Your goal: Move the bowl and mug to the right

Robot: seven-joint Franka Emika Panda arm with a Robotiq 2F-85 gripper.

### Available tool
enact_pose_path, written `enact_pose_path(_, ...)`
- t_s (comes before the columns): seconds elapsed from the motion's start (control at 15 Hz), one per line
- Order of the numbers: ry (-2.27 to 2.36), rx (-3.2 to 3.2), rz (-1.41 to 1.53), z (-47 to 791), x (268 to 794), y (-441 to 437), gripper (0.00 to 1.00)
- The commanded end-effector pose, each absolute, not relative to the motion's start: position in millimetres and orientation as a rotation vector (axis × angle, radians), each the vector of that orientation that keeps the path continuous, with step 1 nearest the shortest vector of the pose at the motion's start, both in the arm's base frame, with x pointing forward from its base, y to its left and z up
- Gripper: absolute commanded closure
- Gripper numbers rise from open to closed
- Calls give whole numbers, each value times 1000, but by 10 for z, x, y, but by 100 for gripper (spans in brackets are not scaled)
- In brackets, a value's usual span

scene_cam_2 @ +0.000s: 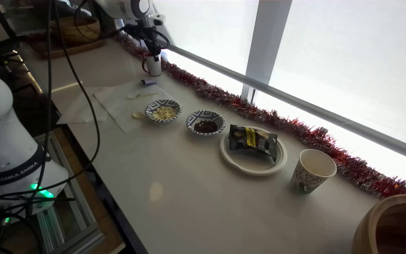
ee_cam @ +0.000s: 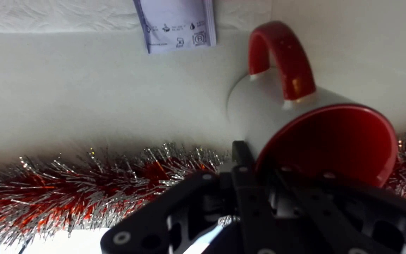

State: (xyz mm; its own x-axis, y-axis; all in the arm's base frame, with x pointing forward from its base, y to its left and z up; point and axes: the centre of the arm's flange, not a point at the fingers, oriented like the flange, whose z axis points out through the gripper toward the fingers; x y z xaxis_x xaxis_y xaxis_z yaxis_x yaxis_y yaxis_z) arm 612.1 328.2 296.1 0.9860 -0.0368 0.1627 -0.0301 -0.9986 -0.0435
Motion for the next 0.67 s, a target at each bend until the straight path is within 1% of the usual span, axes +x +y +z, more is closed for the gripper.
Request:
enact_pose_path(0.0, 85, -3094, -237, 3256, 6094, 3328, 98)
enact_pose_path(0.27, 75, -3076, -231, 3587, 5960, 3145, 98)
enact_pose_path(0.6, 279, -3056, -304, 3972, 5898, 2394, 98)
